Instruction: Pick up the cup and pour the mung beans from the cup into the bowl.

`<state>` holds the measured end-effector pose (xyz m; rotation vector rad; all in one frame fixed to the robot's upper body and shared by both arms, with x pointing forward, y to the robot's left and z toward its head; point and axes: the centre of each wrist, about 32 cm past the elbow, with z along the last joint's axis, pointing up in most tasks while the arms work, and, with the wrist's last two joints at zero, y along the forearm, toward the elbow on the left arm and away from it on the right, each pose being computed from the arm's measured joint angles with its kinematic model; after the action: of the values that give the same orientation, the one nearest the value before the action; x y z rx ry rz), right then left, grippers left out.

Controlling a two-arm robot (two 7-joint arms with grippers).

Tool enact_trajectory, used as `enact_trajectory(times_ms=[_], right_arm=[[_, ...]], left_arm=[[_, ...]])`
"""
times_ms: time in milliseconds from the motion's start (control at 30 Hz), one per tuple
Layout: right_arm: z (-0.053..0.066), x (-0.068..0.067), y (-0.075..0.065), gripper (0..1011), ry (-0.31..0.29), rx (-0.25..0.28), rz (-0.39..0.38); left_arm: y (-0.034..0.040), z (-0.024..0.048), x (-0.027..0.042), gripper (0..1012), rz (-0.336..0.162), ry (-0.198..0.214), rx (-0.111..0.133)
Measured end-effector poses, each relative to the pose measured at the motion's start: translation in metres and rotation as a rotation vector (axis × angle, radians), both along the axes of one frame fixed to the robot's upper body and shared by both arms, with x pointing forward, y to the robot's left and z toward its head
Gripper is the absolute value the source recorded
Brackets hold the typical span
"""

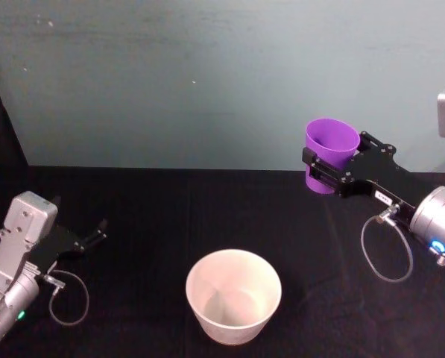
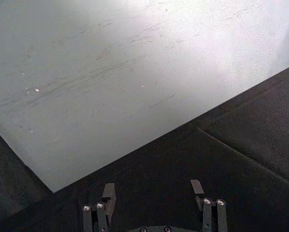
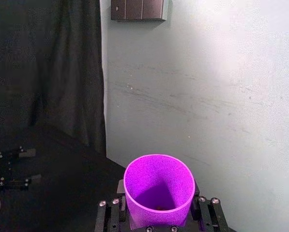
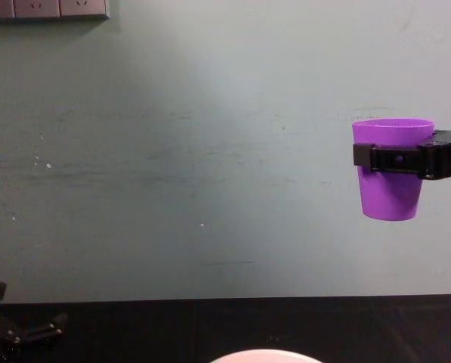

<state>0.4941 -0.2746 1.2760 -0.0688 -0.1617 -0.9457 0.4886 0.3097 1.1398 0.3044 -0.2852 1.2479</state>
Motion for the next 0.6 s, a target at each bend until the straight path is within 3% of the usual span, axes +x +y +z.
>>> enact_trajectory(times_ms=[600], right_arm=[[0.0000, 0.0000, 0.0000, 733, 0.000, 0.000, 0.000]], left_arm=[[0.0000, 0.0000, 0.0000, 1003, 0.000, 0.000, 0.000]])
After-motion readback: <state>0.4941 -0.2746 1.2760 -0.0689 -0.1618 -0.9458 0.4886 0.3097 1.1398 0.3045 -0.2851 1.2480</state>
